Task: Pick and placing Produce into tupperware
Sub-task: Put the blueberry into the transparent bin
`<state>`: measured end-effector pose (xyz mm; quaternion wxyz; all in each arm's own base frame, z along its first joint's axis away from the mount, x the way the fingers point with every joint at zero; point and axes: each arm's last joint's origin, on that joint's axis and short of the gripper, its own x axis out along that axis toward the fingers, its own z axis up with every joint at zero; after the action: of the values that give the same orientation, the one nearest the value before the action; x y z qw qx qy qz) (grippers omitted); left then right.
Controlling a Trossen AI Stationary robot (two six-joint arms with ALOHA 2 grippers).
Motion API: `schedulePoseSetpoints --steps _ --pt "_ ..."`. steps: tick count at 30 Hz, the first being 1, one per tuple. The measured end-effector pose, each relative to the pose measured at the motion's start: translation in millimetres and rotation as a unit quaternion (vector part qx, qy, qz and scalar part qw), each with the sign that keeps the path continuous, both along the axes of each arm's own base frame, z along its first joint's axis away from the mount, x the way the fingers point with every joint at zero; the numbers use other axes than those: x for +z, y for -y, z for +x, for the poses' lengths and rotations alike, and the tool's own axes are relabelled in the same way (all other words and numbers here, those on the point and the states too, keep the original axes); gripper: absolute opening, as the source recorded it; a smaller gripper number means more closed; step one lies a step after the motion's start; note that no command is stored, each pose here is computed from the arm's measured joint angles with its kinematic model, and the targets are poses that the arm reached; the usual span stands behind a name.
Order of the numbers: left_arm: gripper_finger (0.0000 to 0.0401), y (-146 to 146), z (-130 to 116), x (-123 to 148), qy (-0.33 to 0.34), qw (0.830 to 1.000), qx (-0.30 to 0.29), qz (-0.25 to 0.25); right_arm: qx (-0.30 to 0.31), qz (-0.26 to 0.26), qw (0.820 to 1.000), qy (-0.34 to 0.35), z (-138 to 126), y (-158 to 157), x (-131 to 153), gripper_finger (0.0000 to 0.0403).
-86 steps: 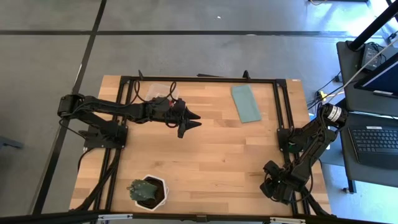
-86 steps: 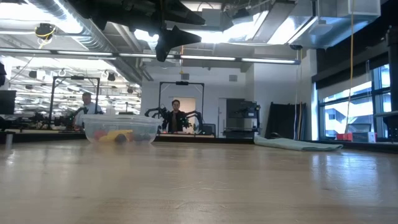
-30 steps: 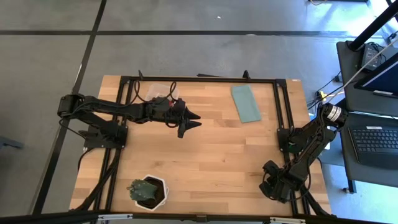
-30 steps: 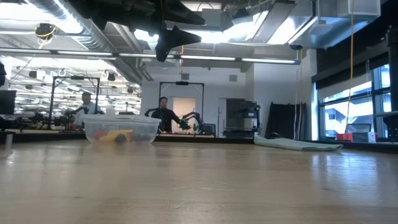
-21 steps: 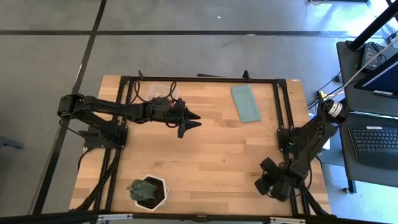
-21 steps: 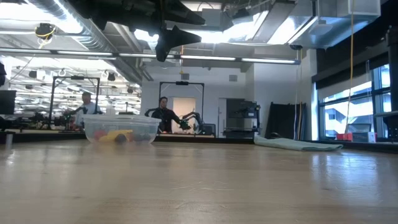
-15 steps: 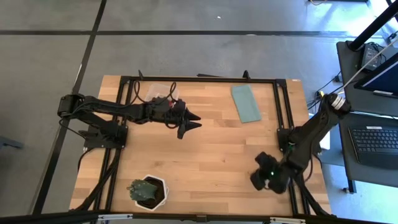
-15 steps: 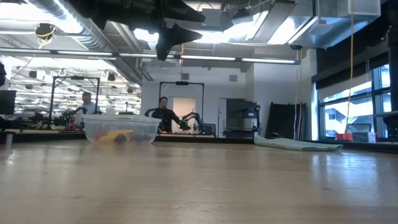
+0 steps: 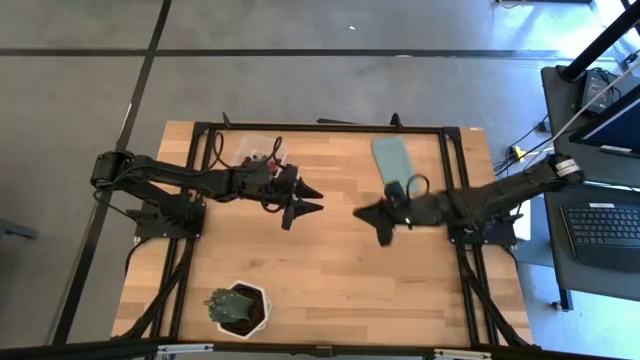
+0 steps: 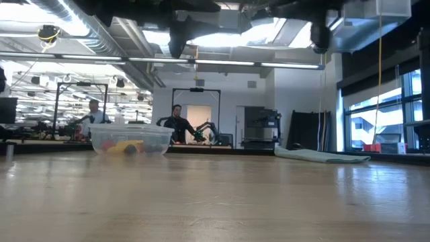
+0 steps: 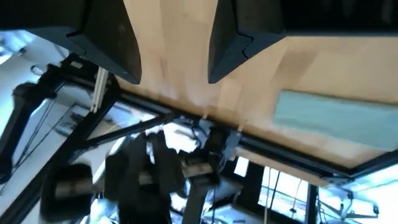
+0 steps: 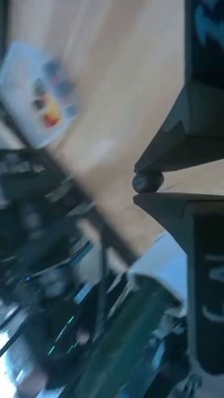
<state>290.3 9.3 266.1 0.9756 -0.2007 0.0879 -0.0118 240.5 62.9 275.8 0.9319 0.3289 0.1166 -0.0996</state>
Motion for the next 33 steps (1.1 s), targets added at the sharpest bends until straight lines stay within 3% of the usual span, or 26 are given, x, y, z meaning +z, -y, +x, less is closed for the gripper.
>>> schedulePoseSetpoints --steps 3,6,11,14,18,23,27,33 --pt "0.0176 -0.2 -2.8 4.8 0.012 0.999 -0.004 0.033 0.008 0.011 0.999 0.041 11.1 19.4 6.1 0.0056" --pt "0.0176 -0.2 -5.9 8.2 0.019 0.995 -0.014 0.097 0.007 0.033 0.998 0.06 17.9 32.2 6.9 0.0056" --pt "0.0176 0.1 -11.2 16.3 0.041 0.975 -0.029 0.216 0.011 0.076 0.995 0.071 29.4 44.7 1.0 0.0056" --pt "0.0176 -0.1 -12.7 18.1 0.044 0.963 -0.029 0.262 0.015 0.094 0.991 0.091 40.2 50.9 -3.5 0.0056" --pt "0.0176 -0.5 -15.4 19.4 0.037 0.96 -0.024 0.276 0.016 0.097 0.991 0.092 61.5 60.9 -8.3 0.0056" --pt "0.0176 -5.3 -29.9 25.8 0.0 0.953 0.028 0.303 0.035 0.078 0.994 0.074 103.7 82.4 -7.9 0.0056" --pt "0.0176 -9.0 -48.7 33.0 -0.031 0.948 0.045 0.312 0.057 0.047 0.994 0.083 135.7 97.4 2.2 0.0056" --pt "0.0176 -14.6 -85.0 45.8 -0.071 0.941 0.092 0.319 0.079 0.023 0.992 0.094 160.1 112.4 19.8 0.0056"
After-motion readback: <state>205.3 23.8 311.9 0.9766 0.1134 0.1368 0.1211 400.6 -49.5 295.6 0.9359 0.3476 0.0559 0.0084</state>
